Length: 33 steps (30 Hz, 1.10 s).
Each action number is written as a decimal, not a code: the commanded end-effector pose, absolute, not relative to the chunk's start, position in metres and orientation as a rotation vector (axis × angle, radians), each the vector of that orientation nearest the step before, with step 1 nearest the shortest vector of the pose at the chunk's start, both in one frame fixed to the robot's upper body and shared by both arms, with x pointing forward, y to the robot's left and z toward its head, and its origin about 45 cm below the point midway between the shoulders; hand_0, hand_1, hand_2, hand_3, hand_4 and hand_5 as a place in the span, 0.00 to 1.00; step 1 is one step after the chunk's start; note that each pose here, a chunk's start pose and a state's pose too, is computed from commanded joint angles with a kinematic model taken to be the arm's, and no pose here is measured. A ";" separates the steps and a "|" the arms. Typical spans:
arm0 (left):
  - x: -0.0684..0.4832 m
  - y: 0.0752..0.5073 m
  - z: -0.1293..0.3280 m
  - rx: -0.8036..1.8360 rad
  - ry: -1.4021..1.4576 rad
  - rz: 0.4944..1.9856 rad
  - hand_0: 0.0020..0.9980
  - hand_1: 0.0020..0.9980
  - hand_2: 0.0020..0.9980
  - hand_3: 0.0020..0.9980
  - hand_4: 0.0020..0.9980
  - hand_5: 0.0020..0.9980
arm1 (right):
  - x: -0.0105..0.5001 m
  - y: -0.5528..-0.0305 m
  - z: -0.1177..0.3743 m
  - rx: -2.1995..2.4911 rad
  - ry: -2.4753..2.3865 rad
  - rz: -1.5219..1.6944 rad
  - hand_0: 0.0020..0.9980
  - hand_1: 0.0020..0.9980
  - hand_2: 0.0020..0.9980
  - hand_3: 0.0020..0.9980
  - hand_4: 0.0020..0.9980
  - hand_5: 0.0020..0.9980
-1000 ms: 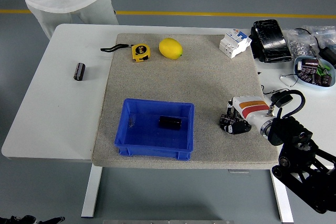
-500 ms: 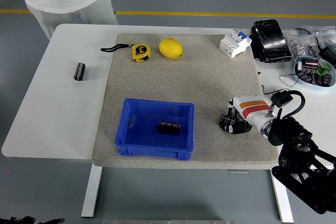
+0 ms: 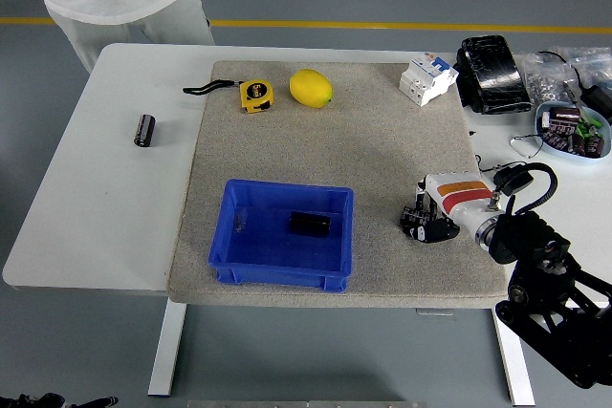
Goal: Pick up the battery,place it into the box
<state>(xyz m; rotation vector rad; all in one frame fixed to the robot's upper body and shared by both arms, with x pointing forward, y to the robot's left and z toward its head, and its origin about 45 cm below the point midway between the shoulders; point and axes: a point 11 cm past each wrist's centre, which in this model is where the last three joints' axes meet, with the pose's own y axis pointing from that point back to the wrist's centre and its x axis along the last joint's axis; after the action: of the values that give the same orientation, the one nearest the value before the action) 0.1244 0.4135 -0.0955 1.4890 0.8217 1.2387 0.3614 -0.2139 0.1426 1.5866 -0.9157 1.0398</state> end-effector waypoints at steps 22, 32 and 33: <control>0.124 0.413 -0.096 1.487 0.824 1.241 0.80 0.81 0.83 0.70 0.77 0.67 | 0.362 -0.212 0.144 1.580 -0.907 1.054 0.00 0.12 0.23 0.43 0.77 0.08; 0.124 0.414 -0.096 1.488 0.824 1.242 0.79 0.81 0.83 0.70 0.77 0.67 | 0.362 -0.211 0.146 1.581 -0.918 1.061 0.00 0.10 0.21 0.41 0.74 0.10; 0.124 0.414 -0.096 1.488 0.824 1.242 0.79 0.81 0.83 0.70 0.77 0.67 | 0.362 -0.211 0.146 1.581 -0.919 1.061 0.00 0.10 0.21 0.41 0.74 0.10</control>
<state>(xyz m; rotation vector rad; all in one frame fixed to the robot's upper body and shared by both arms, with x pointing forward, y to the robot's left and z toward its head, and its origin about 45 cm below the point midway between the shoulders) 0.1240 0.4139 -0.0955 1.4880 0.8237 1.2419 0.3624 -0.2112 0.1465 1.5808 -0.9185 1.0611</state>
